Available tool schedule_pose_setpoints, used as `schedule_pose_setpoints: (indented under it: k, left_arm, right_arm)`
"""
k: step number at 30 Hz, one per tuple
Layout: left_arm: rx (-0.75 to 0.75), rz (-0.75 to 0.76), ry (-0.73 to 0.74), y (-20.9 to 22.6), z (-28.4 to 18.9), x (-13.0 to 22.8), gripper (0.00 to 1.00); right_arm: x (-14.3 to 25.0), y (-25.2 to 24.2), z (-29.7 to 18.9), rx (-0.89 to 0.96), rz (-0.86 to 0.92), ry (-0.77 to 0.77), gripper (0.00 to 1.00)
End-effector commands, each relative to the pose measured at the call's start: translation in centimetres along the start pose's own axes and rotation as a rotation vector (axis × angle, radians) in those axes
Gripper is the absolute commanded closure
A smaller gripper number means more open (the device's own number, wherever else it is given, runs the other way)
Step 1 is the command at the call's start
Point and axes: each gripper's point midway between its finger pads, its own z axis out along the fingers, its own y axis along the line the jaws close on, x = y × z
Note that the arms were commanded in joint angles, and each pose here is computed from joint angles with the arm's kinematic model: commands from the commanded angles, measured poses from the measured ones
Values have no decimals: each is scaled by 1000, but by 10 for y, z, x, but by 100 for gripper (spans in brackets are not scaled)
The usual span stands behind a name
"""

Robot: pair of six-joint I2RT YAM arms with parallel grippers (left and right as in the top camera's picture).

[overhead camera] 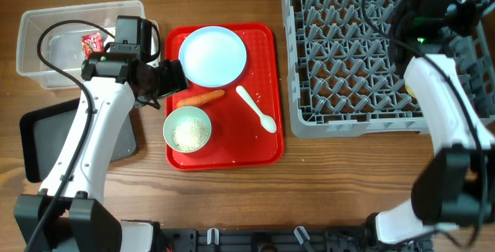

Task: Sort waste into correct bins and load items into the dishwasher rack
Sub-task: 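Lift the blue bowl and place it in the dish rack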

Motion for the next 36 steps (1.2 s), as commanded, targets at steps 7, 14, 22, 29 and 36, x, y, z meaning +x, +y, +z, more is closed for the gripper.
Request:
schedule_pose_setpoints:
  k: [7,14,22,29,36]
  left_arm:
    - [-5,4,-15,2,-7,-2,19]
    - [-5,4,-13,2,-7,-1,20]
    - [8,1,-7,0,-7,0,20]
    - [8,1,-7,0,-7,0,20]
    - [7,1,-6,0,-7,0,20]
  right_arm:
    - [74,35,49,121,-225,132,96]
    - [105,68,55,86,-315,153,96]
    - [111,90,54,4,-334,134,96]
    - [98,130,22,-161,-338,53,65]
    - [80,155,-26,-252,-352,-23,29]
